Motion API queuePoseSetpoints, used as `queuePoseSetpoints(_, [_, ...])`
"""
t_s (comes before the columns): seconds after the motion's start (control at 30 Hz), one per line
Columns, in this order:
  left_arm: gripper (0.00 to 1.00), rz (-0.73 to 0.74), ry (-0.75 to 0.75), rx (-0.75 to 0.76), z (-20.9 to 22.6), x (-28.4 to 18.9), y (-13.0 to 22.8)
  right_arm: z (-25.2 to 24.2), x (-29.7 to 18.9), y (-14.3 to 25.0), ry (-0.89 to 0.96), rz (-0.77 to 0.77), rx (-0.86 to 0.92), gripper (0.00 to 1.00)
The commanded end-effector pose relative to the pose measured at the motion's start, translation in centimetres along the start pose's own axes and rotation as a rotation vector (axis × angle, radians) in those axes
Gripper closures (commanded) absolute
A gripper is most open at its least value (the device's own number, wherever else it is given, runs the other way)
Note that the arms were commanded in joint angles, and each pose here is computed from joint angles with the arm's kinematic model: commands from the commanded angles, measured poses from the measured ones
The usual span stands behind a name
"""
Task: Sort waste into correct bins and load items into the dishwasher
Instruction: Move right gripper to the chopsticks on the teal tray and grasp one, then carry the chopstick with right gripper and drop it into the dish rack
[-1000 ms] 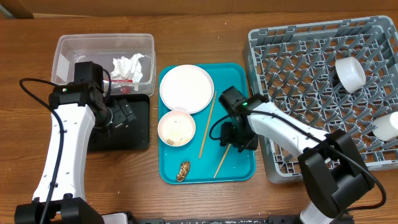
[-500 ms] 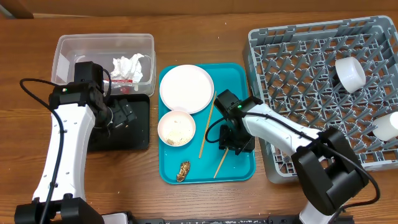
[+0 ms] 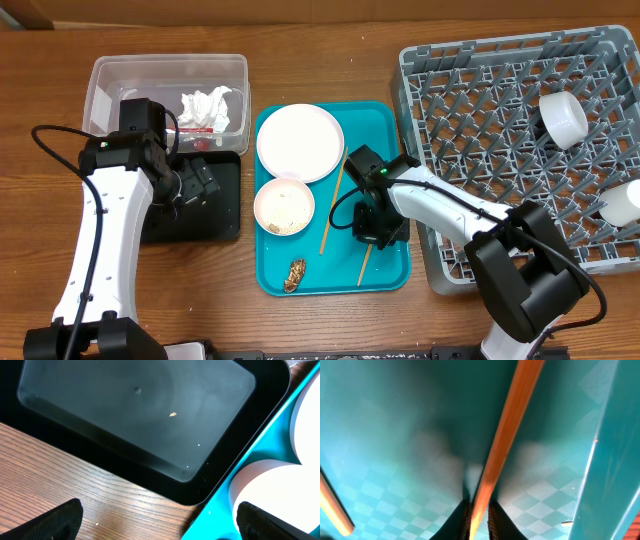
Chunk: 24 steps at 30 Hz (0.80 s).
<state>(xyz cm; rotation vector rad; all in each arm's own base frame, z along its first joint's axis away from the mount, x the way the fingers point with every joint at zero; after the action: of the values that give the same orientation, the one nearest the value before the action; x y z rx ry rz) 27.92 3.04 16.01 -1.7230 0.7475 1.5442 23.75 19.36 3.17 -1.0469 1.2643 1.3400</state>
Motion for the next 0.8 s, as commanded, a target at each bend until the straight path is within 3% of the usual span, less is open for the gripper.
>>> queuePoseSetpoints(0.0, [0.0, -0.018, 0.023, -0.017, -0.2, -0.7, -0.2, -0.2, 1.3, 0.1, 0.016, 0.03, -0.002, 0.86])
queuePoseSetpoints(0.2, [0.0, -0.018, 0.023, -0.017, -0.2, -0.7, -0.2, 0.2, 1.2, 0.1, -0.008, 0.033, -0.033, 0.86])
queuePoseSetpoints(0.33, [0.0, -0.018, 0.023, -0.017, -0.2, -0.7, -0.2, 0.5, 0.7, -0.2, -0.012, 0.029, -0.042, 0.96])
queuePoseSetpoints(0.43, [0.0, -0.018, 0.023, -0.017, -0.2, -0.7, -0.2, 0.9, -0.2, -0.5, -0.015, 0.023, -0.044, 0.96])
queuePoseSetpoints(0.6, [0.0, -0.018, 0.023, -0.017, -0.2, -0.7, -0.2, 2.4, -4.0, -1.8, -0.057, -0.044, -0.126, 0.96])
queuePoseSetpoints(0.77, [0.0, -0.018, 0.023, -0.017, -0.2, -0.7, -0.2, 2.3, -11.0, -3.7, -0.057, -0.174, -0.191, 0.96])
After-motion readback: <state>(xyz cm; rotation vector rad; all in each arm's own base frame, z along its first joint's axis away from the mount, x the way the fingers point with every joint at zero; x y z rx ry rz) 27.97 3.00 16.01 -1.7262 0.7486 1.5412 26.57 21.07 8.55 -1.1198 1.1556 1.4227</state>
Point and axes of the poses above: each gripper's point midway between its finger pads, its own x axis out along the fingers, its own z axis along the line the jaws close on, y = z × x, the point moved 3 cm from there along -x, back along the fingers, and after that the axes turned 4 degrees about -x, right-handed, at the moved point
